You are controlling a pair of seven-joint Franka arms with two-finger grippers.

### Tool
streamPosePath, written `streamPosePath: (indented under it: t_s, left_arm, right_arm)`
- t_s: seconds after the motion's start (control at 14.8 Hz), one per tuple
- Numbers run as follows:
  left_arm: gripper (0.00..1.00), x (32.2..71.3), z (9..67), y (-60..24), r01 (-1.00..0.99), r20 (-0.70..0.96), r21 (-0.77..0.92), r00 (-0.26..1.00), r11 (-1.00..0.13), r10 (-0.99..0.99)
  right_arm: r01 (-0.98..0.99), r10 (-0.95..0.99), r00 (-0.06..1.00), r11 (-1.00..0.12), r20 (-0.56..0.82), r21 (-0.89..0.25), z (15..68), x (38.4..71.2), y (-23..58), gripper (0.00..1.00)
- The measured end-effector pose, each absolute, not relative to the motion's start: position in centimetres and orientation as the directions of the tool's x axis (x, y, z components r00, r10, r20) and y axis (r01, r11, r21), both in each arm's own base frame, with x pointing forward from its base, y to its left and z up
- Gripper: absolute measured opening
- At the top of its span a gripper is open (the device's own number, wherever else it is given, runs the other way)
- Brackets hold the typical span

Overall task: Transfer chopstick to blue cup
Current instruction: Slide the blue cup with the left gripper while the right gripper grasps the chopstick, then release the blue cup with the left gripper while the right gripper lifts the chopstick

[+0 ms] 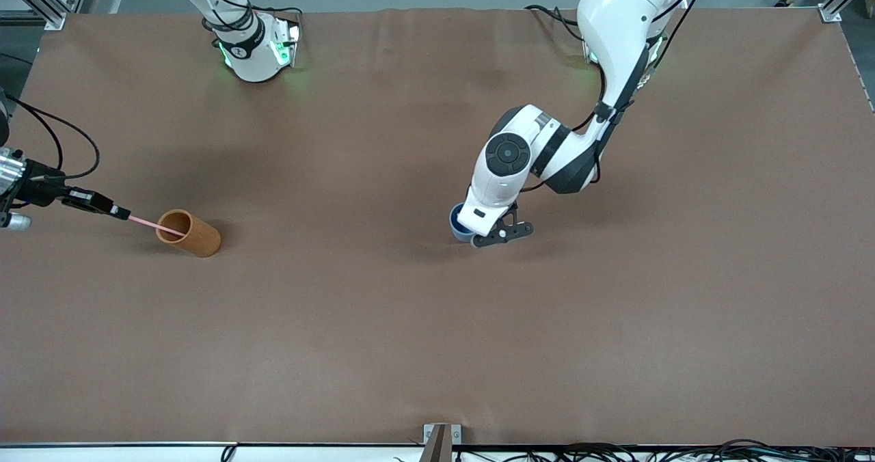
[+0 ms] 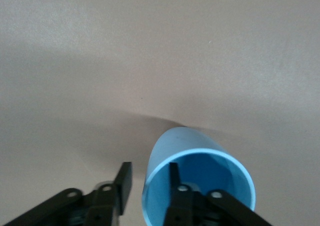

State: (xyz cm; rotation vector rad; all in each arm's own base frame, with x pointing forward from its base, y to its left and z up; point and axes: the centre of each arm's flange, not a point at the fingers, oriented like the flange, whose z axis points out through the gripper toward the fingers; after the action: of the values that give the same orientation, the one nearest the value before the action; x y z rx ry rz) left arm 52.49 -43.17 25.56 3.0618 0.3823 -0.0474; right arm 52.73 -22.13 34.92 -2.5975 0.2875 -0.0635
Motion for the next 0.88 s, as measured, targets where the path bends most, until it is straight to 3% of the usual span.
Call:
streamPosePath:
  t_s: [0.2, 0.41, 0.61, 0.88]
  left_arm:
    - [0.74, 54.5, 29.8, -41.3, 0.277, -0.010, 0.067, 0.961, -0.959, 0.277]
    - [0.99, 58.6, 38.1, -33.7, 0.250, 0.041, 0.071, 0.966, -0.965, 0.254]
    - [1.00, 61.0, 46.0, -22.5, 0.155, 0.062, 0.047, 0.986, -0.987, 0.158]
    - [1.00, 59.5, 54.1, -14.0, -0.045, 0.087, 0.017, 0.995, -0.999, -0.043]
  right_arm:
    - [-0.198, -0.218, 0.976, -0.831, -0.024, -0.520, 36.9, 53.1, -21.7, 0.09]
    - [-0.205, -0.212, 0.976, -0.830, -0.047, -0.519, 40.0, 53.5, -21.3, 0.09]
    - [-0.209, -0.189, 0.978, -0.863, -0.091, -0.459, 44.9, 54.4, -20.8, 0.09]
    - [-0.199, -0.171, 0.979, -0.920, -0.110, -0.339, 52.0, 56.8, -15.7, 0.09]
